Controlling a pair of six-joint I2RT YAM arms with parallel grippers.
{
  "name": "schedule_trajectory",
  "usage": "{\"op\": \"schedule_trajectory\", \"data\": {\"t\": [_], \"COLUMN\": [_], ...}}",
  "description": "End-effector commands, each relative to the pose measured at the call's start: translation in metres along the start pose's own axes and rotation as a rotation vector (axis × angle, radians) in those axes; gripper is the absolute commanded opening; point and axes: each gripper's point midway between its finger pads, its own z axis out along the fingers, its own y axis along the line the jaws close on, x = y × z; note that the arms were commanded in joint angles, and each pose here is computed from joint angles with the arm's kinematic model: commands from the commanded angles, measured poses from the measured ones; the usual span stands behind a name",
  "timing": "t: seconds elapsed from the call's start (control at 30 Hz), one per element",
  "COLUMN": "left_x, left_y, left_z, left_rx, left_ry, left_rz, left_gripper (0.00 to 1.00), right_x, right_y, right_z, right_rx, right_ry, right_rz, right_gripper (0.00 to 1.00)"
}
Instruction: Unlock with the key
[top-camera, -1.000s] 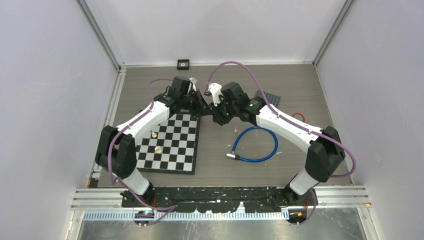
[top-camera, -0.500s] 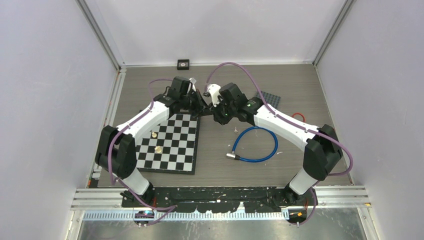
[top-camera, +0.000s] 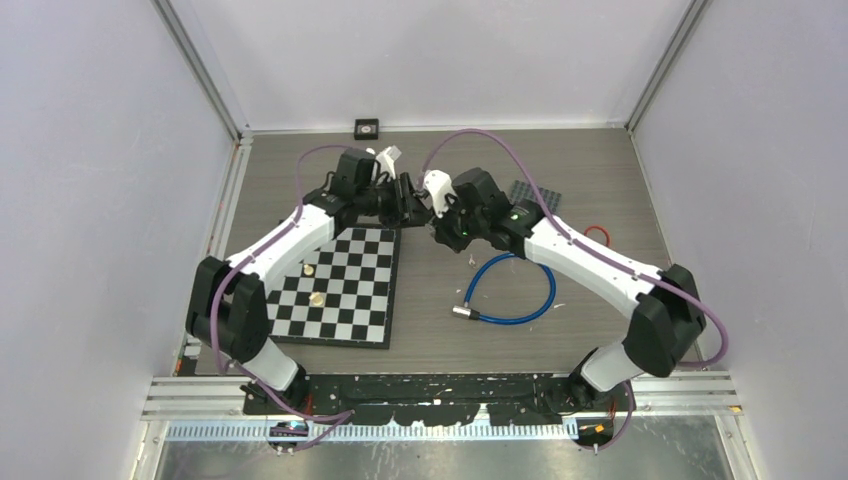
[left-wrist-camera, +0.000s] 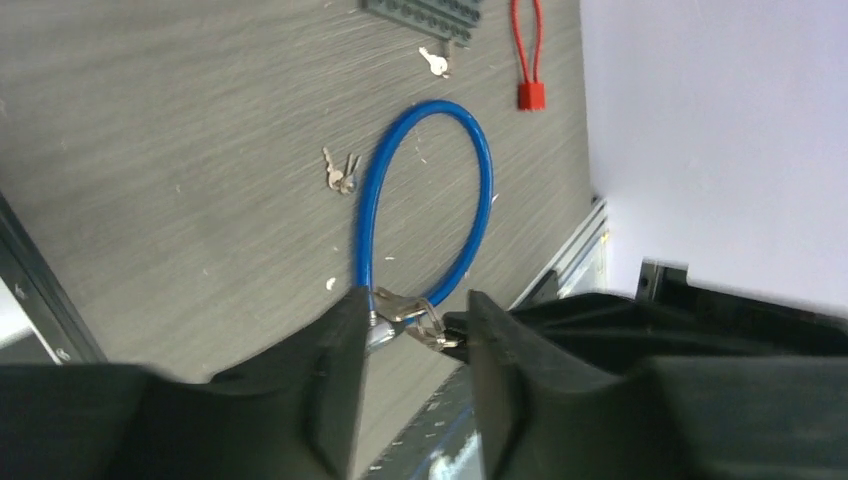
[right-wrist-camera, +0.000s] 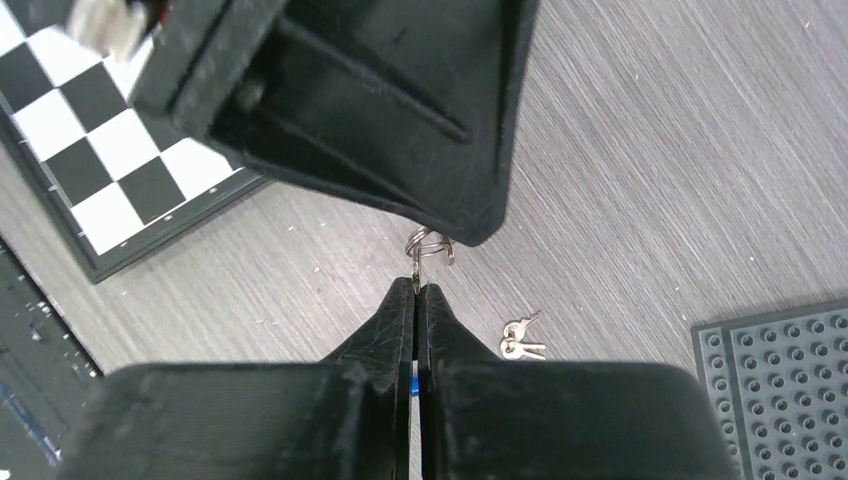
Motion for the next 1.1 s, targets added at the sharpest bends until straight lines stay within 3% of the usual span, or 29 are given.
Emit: {"op": "schedule_trajectory", "data": {"t": [0.0,0.03,0.17,0.43,0.57,0.63,0.73,0.83,0.97,1.07], "left_x": [-0.021,-0.020,0.002,0.029,0.046,0.050,0.047,0.046,0.052,0.061], "left_y": [-0.056,-0.059,-0.070,-0.086,-0.083,-0.078,-0.070,-0.064,-0.058,-0.053], "left_z": [-0.039,-0.042,-0.054,-0.065,-0.059,-0.053,-0.045,-0.041,-0.038,-0.038], "left_rx": [0.213,0.237,0.388,0.628,0.686,0.684,0.645,0.619,0.608,0.606], "left_ry": [-0.106,-0.112,-0.078,-0.116,-0.168,-0.164,-0.158,-0.161,-0.154,-0.129], "left_rz": [0.378,0.440,0.649,0.983,1.237,1.294,1.310,1.339,1.395,1.452], "left_gripper": [0.49,0.59,0.70,0.71,0.69,0.68,0.66,0.66,0.67,0.68], "right_x": [-0.022,-0.021,-0.012,0.013,0.011,0.012,0.022,0.035,0.031,0.041], "right_y": [0.009,0.011,0.029,0.015,-0.038,-0.062,-0.049,0.004,-0.053,0.011], "right_z": [-0.037,-0.043,-0.066,-0.083,-0.080,-0.085,-0.089,-0.095,-0.085,-0.095], "right_rx": [-0.095,-0.130,-0.262,-0.193,0.138,0.279,0.209,-0.105,0.227,-0.154], "right_ry": [-0.128,-0.137,-0.119,-0.003,0.009,0.027,0.065,0.099,0.132,0.152], "right_rz": [-0.051,-0.052,-0.118,-0.225,-0.147,-0.111,-0.120,-0.181,-0.120,-0.195], "right_gripper": [0.00,0.01,0.00,0.01,0.00,0.00,0.00,0.00,0.01,0.01]}}
